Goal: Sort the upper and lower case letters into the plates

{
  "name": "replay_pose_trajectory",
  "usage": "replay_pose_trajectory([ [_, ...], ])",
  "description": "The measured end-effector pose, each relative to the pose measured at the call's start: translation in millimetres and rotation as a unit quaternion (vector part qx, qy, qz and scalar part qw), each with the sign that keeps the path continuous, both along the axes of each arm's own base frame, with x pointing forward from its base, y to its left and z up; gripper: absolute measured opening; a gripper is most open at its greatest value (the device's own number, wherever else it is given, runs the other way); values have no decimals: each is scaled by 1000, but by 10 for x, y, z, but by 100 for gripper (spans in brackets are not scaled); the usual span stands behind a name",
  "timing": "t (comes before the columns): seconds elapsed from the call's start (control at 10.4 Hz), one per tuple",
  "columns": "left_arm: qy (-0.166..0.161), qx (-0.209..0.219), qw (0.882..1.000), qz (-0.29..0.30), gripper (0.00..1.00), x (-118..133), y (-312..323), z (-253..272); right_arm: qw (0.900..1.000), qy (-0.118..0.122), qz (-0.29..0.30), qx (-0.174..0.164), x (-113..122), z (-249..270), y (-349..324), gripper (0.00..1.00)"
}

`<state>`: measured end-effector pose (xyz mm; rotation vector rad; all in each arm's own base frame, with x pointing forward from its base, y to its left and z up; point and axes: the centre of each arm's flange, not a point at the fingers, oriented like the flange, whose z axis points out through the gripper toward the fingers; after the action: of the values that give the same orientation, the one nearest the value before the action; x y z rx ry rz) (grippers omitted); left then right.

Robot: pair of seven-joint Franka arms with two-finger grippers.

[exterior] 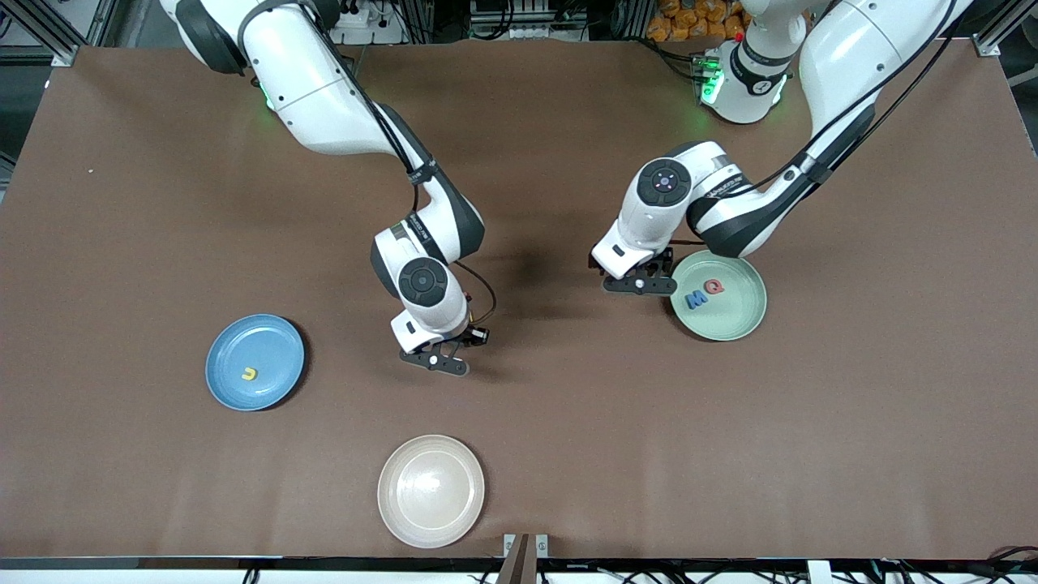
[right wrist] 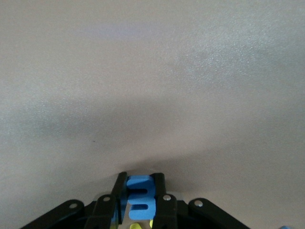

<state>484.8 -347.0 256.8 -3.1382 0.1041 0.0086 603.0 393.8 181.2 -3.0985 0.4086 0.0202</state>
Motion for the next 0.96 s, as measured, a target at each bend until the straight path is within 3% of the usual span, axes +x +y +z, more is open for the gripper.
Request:
replay_pose_trajectory([
  [0.19,-13,0,1000,11,100,44,-323,-24,1000,11,6,-10,51,47,-96,27],
  [0.38,-12,-2,1000,23,100,32,-599,-91,1000,6,17,-10,324,332,-482,27],
  [0.77,12,-39,992,122,100,126,-1093,-72,996,27,85,-15,827,599,-1808,27],
  [0.96,1,-30,988,149,100,51,-1497,-263,992,35,123,-18,991,573,-2572,27],
])
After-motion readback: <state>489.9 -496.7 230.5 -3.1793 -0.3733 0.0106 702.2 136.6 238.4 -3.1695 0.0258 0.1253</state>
